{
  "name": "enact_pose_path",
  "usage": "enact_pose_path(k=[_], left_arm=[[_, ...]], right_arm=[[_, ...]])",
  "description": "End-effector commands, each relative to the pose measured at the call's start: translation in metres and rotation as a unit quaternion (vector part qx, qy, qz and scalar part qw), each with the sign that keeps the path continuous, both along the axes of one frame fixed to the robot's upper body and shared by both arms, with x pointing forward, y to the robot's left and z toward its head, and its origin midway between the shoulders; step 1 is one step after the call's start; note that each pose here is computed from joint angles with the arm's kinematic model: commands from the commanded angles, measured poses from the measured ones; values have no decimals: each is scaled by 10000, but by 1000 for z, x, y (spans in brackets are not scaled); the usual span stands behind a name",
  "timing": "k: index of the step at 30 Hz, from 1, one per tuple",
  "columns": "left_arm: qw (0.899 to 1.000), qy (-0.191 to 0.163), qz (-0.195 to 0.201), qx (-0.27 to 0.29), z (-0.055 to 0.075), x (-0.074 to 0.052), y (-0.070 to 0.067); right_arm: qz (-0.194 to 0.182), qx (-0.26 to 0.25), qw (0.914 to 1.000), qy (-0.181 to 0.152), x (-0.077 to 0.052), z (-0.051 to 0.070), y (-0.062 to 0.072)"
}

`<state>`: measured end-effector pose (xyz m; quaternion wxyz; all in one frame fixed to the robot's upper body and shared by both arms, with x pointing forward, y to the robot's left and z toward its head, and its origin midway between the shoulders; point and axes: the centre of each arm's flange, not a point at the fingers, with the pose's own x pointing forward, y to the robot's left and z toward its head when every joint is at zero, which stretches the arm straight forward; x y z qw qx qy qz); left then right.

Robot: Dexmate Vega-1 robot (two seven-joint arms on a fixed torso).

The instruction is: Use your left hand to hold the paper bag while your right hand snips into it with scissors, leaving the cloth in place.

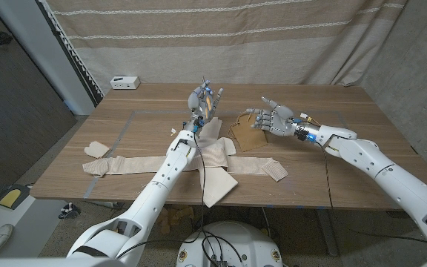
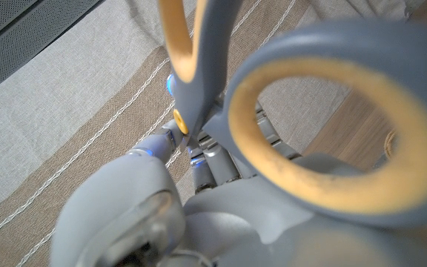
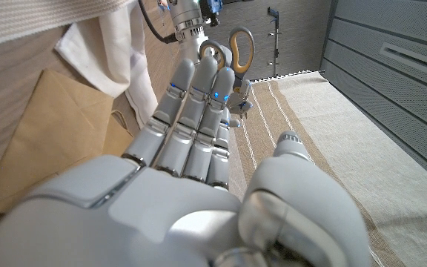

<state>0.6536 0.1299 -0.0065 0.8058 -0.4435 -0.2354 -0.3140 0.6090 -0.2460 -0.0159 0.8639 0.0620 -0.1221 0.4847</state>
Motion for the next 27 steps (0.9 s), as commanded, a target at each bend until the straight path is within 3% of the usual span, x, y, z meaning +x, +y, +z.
enact_pose_path(k=[1, 27], left_arm=[[9999, 27, -71, -104, -5, 0, -4], [9998, -8, -134, -133, -5, -5, -12]], right_arm=[[293, -12, 9992, 254, 4, -10, 13], [777, -220, 9963, 287, 11, -13, 34]])
